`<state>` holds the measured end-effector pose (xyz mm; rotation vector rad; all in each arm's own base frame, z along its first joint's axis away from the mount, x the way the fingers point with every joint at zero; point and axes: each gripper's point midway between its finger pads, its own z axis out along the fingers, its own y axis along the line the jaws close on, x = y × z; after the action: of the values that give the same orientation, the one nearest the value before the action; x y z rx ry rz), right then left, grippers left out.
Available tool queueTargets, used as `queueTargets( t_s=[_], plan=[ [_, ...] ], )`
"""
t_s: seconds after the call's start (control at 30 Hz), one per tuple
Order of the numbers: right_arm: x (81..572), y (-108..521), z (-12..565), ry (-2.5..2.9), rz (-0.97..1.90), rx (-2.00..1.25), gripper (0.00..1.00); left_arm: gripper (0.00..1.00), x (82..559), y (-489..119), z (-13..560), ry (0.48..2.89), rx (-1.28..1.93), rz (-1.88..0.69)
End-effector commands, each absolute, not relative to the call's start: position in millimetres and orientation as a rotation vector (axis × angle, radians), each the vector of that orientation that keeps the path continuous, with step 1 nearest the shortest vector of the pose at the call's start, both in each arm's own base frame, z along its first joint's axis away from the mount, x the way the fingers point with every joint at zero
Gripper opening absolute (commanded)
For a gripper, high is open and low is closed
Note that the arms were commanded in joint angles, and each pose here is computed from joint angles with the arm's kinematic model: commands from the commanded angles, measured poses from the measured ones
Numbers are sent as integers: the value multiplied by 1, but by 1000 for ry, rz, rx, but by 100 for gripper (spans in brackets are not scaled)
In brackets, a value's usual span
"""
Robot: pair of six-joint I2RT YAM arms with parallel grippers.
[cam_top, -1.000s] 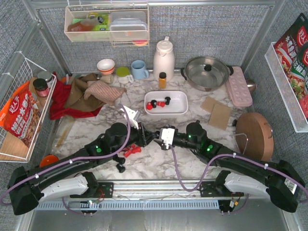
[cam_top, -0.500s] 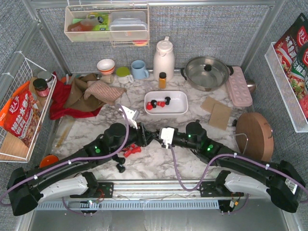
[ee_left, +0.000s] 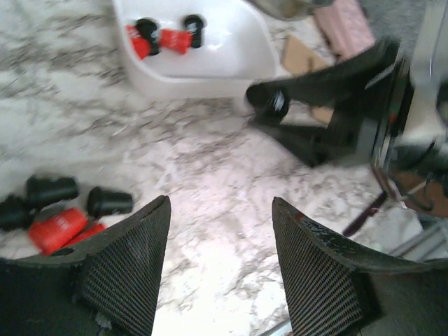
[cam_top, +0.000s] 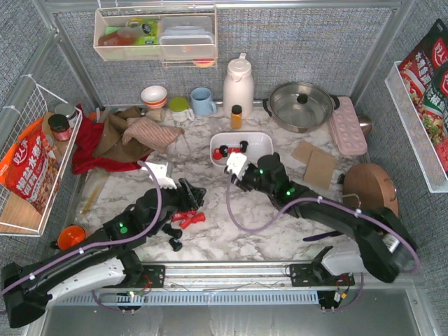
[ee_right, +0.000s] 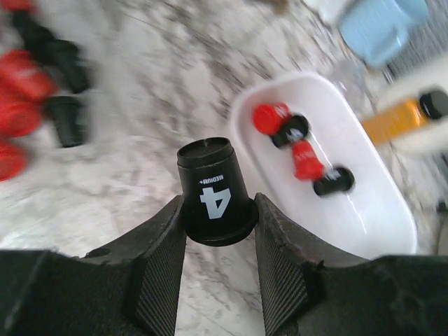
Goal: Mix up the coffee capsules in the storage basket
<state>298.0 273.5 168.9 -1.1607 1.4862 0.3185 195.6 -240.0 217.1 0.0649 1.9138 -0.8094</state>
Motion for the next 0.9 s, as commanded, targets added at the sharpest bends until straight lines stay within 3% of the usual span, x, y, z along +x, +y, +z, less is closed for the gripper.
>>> queueTargets(
  t_s=[0.0, 0.17, 0.53, 0.7, 0.87],
  plan=[
    [355, 248, 158, 1680, 220, -922, 33, 68, 199, -203, 186, 1990, -85, -643],
    [408, 224, 139, 1855, 151, -708, 40, 68, 191, -189, 163, 2060, -106, -587],
    [430, 198, 121, 1994, 107, -453, 80, 68, 180, -179, 110, 2277, -18, -353],
    [416, 188, 135, 2009, 116, -408, 88, 67, 176, -176, 92, 2353, 8, -264],
    [389, 186, 144, 2012, 185, -423, 87, 62, 170, -182, 78, 2410, 62, -257]
  ],
)
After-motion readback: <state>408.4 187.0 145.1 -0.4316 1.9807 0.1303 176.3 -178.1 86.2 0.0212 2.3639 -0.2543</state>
